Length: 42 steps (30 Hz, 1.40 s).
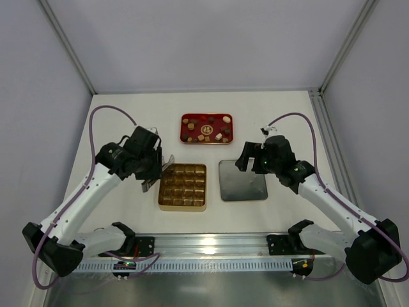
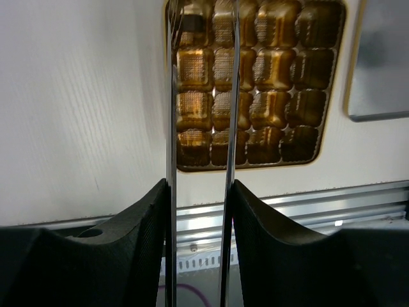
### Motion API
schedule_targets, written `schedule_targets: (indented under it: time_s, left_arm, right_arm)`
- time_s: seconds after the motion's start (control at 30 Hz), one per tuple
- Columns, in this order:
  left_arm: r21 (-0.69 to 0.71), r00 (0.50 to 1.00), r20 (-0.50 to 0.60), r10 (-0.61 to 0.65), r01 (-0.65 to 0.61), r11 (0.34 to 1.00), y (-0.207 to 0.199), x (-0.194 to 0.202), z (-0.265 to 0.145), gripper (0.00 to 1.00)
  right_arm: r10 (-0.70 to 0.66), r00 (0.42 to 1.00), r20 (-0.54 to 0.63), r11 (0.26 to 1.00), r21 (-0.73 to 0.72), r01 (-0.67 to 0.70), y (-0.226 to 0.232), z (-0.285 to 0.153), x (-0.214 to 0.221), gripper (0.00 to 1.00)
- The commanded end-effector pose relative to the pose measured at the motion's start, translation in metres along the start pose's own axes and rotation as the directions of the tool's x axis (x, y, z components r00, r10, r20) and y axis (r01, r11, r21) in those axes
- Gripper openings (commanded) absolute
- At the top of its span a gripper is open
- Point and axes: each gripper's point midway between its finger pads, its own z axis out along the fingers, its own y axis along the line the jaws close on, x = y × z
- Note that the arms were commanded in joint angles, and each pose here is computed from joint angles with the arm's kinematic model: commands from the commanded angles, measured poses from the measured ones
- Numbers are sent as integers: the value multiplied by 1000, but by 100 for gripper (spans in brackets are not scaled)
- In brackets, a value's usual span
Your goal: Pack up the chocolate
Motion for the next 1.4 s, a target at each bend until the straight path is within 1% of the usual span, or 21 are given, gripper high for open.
schedule_targets:
  time_s: [0.0,0.1,0.13,0.17,0.2,0.23,0.3,0.33,0.4,0.57,0.7,0.87,0.9,1.1,1.13,1.3,1.37]
  left_arm:
    - [87,996,84,11,-18,996,-23,-33,-23,43]
    - [127,993,120,9,-24,992,-38,-53,-30,43]
    - [133,995,103,20,-33,991,-44,-57,-24,43]
    - [159,992,128,17,-37,987,-53,-68,-28,43]
    - [171,992,128,20,-42,984,-58,-73,-27,43]
    - [172,993,112,32,-51,984,-65,-78,-16,43]
    - [198,989,142,44,-72,977,-80,-96,-13,44]
    - [192,990,125,59,-82,978,-85,-100,-1,44]
    - [211,987,143,67,-96,973,-98,-116,5,44]
    - [238,985,122,124,-150,960,-132,-137,38,44]
    - [246,978,118,174,-199,949,-153,-146,59,46]
    - [240,973,108,206,-226,944,-165,-153,83,46]
    - [232,972,94,213,-230,945,-166,-153,91,46]
    - [223,962,119,248,-269,937,-174,-163,103,46]
    - [213,961,108,255,-273,938,-173,-162,111,46]
    - [200,956,92,279,-292,935,-175,-163,122,46]
    - [161,954,88,286,-297,941,-170,-164,130,46]
  right_arm:
    - [-5,998,60,999,-35,7,11,-8,-18,100]
    - [-11,998,67,1000,-26,13,12,-12,-22,100]
    - [-14,998,67,1000,-23,15,11,-14,-22,100]
    - [-15,997,73,1000,-24,17,12,-17,-23,100]
    - [-18,997,81,999,-25,20,12,-19,-26,100]
    - [-18,997,75,1000,-21,20,11,-21,-24,100]
    - [-18,996,86,999,-29,21,14,-26,-27,100]
    - [-18,996,84,999,-28,21,13,-28,-26,100]
    - [-20,996,91,999,-33,23,14,-33,-27,100]
    - [-20,996,92,999,-25,22,11,-42,-23,100]
    - [-17,995,94,1000,-21,19,9,-48,-22,100]
    - [-16,995,97,1000,-25,19,9,-53,-21,100]
    - [-16,994,112,1000,3,16,4,-53,-23,100]
    - [-20,993,115,1000,12,19,1,-56,-23,100]
    - [-19,993,115,1000,11,18,2,-56,-22,100]
    - [-22,993,117,1000,13,20,1,-57,-23,100]
    - [-25,993,116,1000,11,24,2,-57,-23,100]
